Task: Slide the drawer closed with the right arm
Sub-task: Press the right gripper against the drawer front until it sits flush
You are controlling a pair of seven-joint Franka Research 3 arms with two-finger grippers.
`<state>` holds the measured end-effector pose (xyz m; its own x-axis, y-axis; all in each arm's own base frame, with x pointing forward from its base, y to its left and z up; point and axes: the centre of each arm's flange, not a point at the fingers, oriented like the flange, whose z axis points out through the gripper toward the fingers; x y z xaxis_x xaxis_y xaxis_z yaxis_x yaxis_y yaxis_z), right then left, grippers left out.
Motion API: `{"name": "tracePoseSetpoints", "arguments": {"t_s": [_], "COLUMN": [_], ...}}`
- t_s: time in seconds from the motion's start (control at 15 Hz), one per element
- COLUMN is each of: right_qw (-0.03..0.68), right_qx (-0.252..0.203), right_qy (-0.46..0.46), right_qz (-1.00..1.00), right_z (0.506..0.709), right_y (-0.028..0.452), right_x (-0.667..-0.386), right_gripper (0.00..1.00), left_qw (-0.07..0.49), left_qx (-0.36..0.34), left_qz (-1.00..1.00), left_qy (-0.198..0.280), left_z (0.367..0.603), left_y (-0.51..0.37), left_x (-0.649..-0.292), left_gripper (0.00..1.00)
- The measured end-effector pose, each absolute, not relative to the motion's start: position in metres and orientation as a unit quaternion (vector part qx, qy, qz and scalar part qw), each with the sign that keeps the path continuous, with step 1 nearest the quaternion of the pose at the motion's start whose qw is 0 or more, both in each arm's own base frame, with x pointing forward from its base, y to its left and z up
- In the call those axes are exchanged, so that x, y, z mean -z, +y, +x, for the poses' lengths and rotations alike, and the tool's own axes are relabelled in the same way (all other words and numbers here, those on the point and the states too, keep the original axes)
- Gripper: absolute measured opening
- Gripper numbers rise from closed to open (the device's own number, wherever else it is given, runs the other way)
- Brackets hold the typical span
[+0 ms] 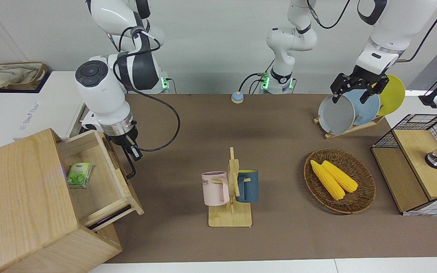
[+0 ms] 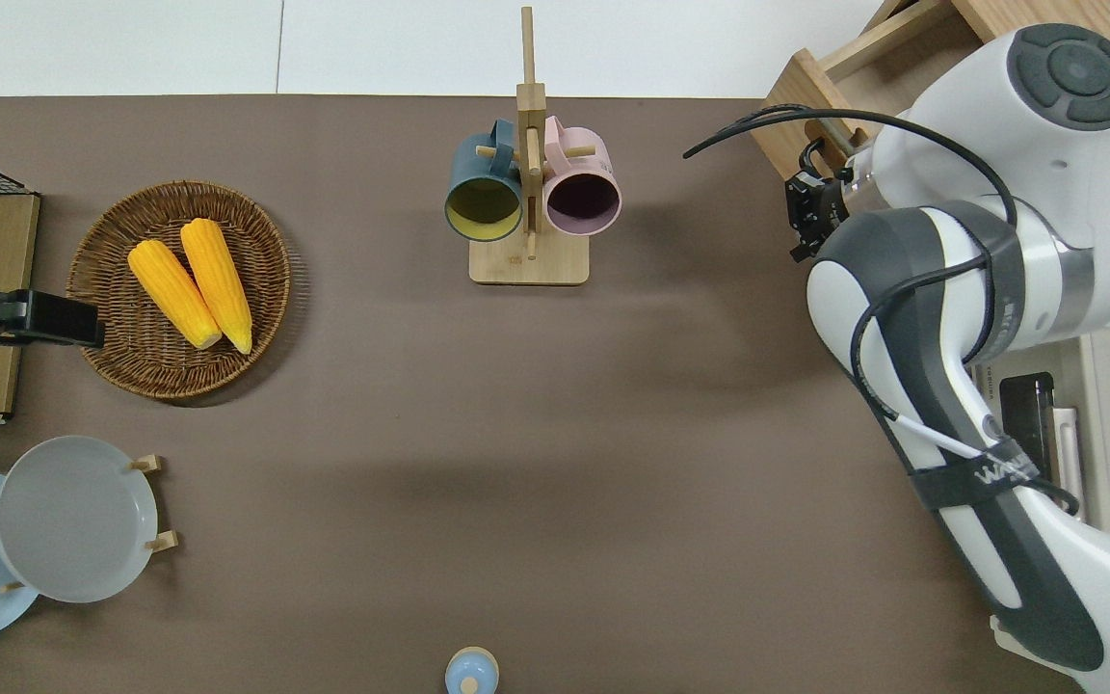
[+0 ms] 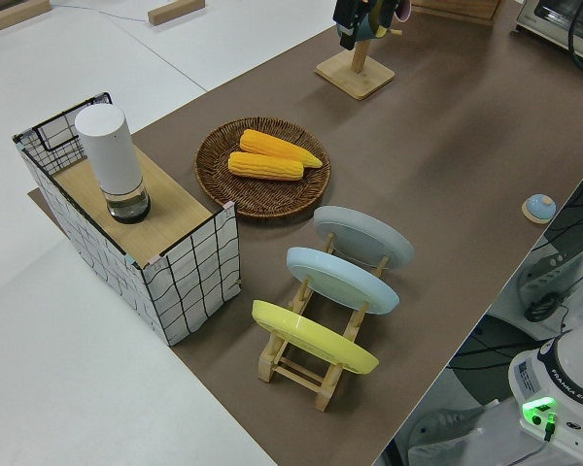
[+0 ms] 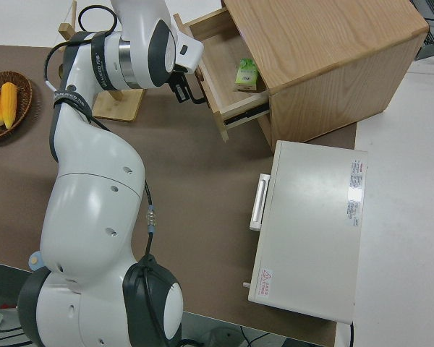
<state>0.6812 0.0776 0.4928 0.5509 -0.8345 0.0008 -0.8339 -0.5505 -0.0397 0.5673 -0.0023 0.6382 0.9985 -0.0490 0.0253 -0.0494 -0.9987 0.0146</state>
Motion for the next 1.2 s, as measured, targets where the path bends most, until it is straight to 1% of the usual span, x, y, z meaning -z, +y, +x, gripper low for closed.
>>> {"name": "tracePoseSetpoints", "arguments": {"t_s": [0.73,1.2], "right_qw": [0.016,0.013], "right_qx": [0.012,0.017], "right_qy": [0.476,0.469], "right_qz": [-0.879,-0.883], "right_z": [0.685,0.685], "right_y": [0.020,-0.026], "right_x": [-0.494,-0.494], "right_gripper": [0.01,0.01], "left_qw": [0.008,0.008], "left_qx": [-0.012,-0.012], "left_qz": [1.000,1.000], "left_qy": [-0.025,-0.025], "left_z": [0.567,0.567], "left_y": [-0.002,-0.002], "left_x": [-0.638,-0.638], "left_gripper": [0.99,1.00]}}
